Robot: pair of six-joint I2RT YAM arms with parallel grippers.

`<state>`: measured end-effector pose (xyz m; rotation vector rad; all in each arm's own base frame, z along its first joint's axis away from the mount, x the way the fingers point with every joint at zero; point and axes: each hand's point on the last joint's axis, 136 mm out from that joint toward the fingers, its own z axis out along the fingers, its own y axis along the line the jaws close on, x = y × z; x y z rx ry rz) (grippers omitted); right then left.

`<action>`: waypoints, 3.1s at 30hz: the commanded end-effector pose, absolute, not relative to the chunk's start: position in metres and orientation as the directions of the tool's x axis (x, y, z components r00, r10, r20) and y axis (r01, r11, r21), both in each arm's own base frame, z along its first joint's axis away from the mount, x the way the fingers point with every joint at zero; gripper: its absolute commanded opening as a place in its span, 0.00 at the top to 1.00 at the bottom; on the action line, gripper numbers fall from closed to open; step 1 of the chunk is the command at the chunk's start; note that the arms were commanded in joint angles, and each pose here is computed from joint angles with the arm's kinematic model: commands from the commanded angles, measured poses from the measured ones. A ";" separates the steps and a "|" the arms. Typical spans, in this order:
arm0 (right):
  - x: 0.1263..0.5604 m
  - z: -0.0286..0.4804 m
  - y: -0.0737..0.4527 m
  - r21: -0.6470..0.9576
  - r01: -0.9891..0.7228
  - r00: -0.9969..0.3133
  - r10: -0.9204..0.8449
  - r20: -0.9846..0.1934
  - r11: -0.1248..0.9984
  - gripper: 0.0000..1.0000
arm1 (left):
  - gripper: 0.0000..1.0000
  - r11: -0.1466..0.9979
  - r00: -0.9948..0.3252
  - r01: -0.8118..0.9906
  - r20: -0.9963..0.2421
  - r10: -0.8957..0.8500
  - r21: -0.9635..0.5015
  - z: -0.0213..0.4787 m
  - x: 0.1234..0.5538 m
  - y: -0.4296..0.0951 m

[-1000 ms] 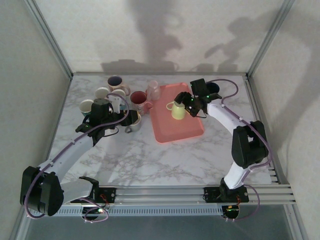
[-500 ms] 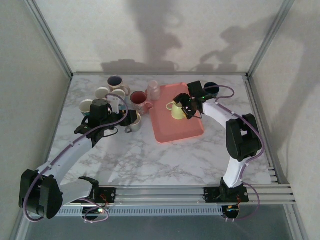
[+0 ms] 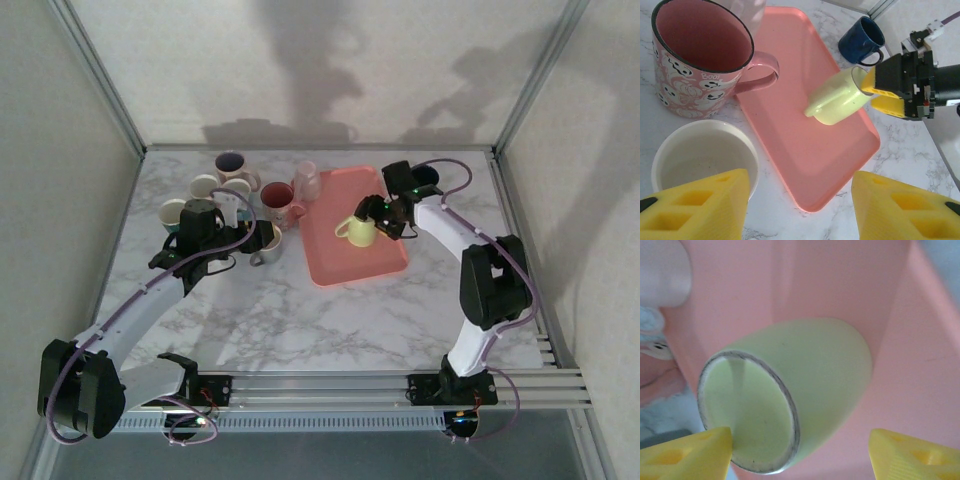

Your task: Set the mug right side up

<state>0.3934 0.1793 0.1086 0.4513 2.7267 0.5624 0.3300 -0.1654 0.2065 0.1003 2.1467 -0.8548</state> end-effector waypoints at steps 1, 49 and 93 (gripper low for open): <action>0.369 0.104 0.138 0.220 0.192 -0.940 0.244 -0.240 0.956 0.28 | 0.44 0.770 -0.669 0.347 -0.716 -0.198 -0.536 0.205 0.330 -0.166; 0.363 0.090 0.174 0.058 0.431 -0.793 0.409 -0.452 0.900 0.55 | 0.44 0.708 -0.666 0.465 -0.737 -0.114 -0.530 0.218 0.317 -0.181; 0.374 0.150 0.196 0.350 0.166 -0.760 0.346 -0.550 0.922 1.00 | 0.42 0.606 -0.712 0.350 -0.623 -0.323 -0.714 0.223 0.309 -0.184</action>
